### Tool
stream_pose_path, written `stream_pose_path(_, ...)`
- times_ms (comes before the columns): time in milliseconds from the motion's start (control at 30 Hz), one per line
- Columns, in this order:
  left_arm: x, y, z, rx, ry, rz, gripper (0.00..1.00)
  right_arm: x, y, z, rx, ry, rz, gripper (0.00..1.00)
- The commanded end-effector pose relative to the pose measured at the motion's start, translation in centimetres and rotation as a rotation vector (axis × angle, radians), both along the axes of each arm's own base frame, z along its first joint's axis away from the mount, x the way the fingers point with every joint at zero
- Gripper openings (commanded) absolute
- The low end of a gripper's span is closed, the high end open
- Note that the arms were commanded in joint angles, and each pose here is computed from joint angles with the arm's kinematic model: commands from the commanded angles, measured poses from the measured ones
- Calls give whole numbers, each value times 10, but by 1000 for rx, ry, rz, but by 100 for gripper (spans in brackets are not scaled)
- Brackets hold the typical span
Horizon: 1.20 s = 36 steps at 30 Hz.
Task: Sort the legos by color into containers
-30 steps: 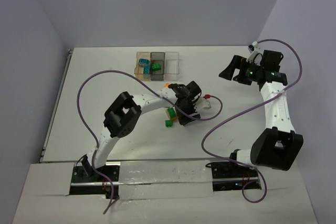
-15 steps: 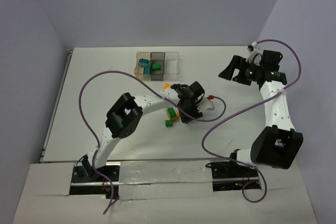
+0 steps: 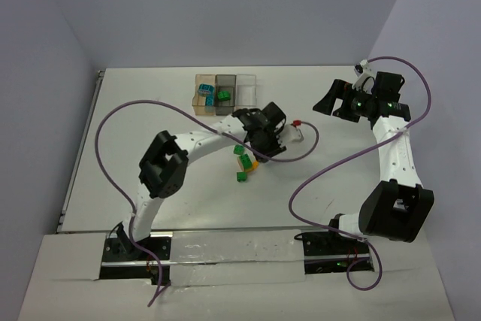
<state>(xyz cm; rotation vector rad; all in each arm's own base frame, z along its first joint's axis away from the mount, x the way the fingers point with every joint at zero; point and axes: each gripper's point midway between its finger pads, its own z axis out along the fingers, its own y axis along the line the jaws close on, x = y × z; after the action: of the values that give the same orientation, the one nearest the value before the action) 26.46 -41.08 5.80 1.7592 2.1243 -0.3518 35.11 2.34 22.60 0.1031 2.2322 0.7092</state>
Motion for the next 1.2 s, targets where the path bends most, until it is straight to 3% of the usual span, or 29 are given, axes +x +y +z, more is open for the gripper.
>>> stream_pose_path(0,50,-3,143,-326,-150,117,12,9,-4,18,-9,-52,-3,100)
stream_pose_path(100,103,29,199,-462,-230,275,2,10,-4,17,-12,-50,-5,100)
stream_pose_path(200,153,71,212,-491,-299,430,0,10,-2,15,-15,-44,2,100)
stream_pose_path(500,268,159,188,-528,-309,873,0,12,5,15,-31,-47,25,100)
stream_pose_path(667,292,171,168,-501,-311,1003,6,11,7,12,-50,-37,29,100)
stream_pose_path(1000,302,196,114,-374,-331,1123,0,9,18,9,-83,-41,63,100)
stream_pose_path(1167,302,200,100,-340,-312,1129,12,9,23,11,-96,-41,78,100)
